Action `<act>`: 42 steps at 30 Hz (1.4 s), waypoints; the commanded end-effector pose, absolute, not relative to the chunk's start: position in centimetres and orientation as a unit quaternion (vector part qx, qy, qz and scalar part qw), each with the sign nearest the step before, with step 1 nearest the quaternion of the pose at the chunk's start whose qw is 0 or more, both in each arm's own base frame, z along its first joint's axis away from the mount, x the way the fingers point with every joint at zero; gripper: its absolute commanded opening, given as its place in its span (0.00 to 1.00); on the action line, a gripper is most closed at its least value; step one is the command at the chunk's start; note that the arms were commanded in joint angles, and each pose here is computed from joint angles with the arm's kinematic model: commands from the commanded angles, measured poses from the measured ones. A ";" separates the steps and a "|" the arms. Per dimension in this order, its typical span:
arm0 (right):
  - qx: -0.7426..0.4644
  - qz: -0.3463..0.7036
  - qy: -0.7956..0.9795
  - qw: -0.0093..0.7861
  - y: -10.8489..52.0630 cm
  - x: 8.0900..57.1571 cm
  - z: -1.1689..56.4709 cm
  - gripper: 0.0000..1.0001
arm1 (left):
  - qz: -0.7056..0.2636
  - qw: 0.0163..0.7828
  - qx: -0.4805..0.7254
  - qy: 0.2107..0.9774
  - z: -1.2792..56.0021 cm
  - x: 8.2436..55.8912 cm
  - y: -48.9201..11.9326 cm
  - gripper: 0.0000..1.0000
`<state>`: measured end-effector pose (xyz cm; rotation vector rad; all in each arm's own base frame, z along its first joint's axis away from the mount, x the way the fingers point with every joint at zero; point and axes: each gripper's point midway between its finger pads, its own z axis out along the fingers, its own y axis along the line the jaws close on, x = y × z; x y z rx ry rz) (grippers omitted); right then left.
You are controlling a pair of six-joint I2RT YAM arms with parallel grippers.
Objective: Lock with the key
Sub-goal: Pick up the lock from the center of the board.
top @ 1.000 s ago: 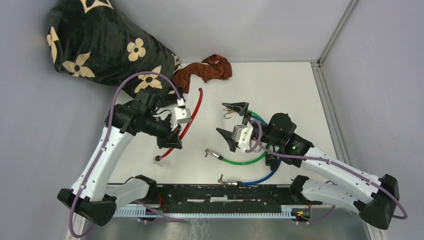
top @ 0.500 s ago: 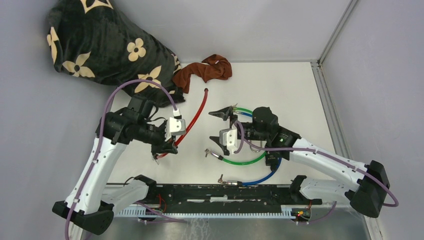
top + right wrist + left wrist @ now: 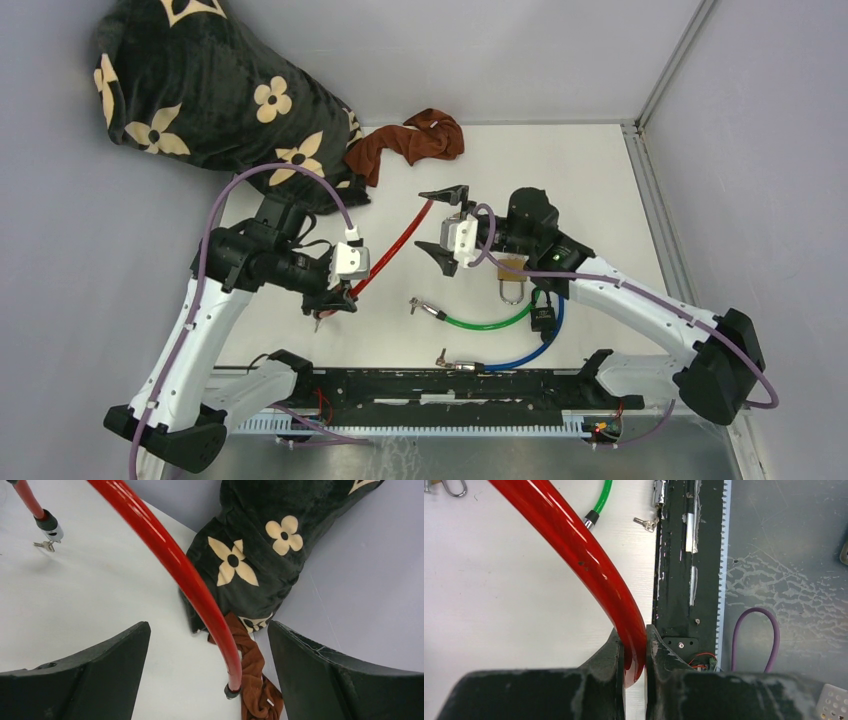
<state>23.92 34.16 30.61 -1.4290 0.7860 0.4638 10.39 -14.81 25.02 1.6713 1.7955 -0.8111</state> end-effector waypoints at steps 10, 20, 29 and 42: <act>-0.615 0.243 0.330 0.674 35.9 26.0 32.3 0.69 | -0.316 0.330 0.657 0.600 26.4 9.5 -15.8 0.02; -0.612 0.269 0.342 0.660 36.8 26.8 31.9 0.13 | -0.321 0.347 0.658 0.587 27.4 9.2 -16.1 0.02; -0.495 0.312 0.504 0.636 33.1 27.7 32.8 0.00 | -0.300 0.496 0.461 0.672 29.3 15.7 -17.6 0.36; -0.427 0.309 0.594 0.607 28.4 25.3 34.8 0.00 | -0.303 0.542 0.386 0.682 23.9 17.5 -17.5 0.63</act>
